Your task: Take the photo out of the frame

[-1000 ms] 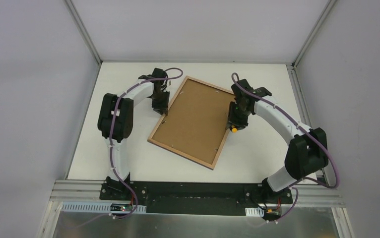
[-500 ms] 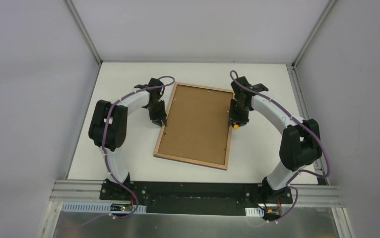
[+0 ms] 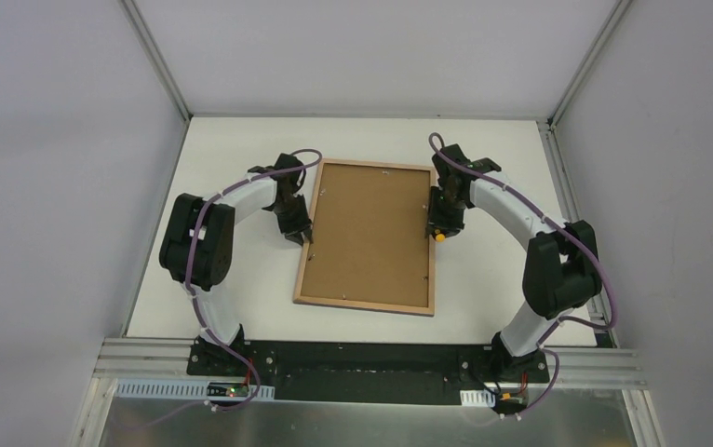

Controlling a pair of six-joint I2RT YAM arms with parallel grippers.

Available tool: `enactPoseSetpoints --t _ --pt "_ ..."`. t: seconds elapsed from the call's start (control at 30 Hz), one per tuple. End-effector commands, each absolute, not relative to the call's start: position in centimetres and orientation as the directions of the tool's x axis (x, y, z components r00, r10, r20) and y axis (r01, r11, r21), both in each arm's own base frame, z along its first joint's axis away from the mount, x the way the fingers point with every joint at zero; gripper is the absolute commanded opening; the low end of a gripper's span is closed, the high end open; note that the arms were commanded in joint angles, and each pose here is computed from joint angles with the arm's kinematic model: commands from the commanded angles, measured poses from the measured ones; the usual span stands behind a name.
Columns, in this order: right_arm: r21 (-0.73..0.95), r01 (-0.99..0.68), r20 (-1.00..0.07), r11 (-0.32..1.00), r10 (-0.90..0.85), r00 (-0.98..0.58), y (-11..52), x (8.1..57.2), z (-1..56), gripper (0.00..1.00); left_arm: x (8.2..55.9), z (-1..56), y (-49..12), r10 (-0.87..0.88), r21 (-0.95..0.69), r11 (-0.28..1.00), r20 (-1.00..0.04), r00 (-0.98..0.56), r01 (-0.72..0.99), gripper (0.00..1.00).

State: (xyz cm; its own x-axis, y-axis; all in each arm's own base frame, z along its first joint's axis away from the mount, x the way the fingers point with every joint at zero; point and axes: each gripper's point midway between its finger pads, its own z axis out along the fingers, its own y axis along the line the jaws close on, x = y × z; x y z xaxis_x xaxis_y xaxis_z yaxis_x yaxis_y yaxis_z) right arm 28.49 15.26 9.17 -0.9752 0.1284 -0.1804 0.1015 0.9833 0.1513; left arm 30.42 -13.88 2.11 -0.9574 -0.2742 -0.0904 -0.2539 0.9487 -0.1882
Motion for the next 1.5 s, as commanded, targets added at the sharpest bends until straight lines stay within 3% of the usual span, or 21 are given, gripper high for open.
enactPoseSetpoints --t 0.0,0.3,0.6,0.83,1.2,1.33,1.47 --pt "0.147 0.117 -0.185 0.982 0.143 -0.972 15.4 29.1 9.8 0.0 25.3 -0.9 -12.0 -0.299 -0.039 0.952 0.075 -0.951 -0.303 0.0" --pt "0.121 0.142 -0.123 0.982 0.157 -0.98 15.4 30.7 9.9 0.0 25.5 -0.8 -12.1 -0.287 -0.051 0.955 0.069 -0.955 -0.291 0.0" --pt "0.073 0.172 -0.009 0.982 0.173 -0.985 14.5 27.6 9.6 0.0 25.6 -0.9 -12.2 -0.304 -0.05 0.95 0.063 -0.951 -0.307 0.0" --pt "0.128 0.208 0.117 0.97 0.194 -0.974 15.5 25.7 10.1 0.0 26.0 -1.1 -12.6 -0.319 -0.062 0.944 0.069 -0.945 -0.323 0.0" --pt "0.213 0.328 0.261 0.921 0.269 -0.927 16.2 27.1 11.2 0.0 25.8 -1.3 -12.7 -0.334 -0.064 0.939 0.08 -0.939 -0.339 0.0" --pt "0.2 0.315 0.248 0.928 0.263 -0.932 15.7 26.2 10.4 0.0 25.7 -1.3 -12.7 -0.338 -0.063 0.937 0.08 -0.938 -0.343 0.0" --pt "0.191 0.278 0.133 0.941 0.256 -0.957 14.9 26.3 8.0 0.0 25.6 -1.5 -12.8 -0.339 -0.065 0.936 0.087 -0.937 -0.345 0.0"
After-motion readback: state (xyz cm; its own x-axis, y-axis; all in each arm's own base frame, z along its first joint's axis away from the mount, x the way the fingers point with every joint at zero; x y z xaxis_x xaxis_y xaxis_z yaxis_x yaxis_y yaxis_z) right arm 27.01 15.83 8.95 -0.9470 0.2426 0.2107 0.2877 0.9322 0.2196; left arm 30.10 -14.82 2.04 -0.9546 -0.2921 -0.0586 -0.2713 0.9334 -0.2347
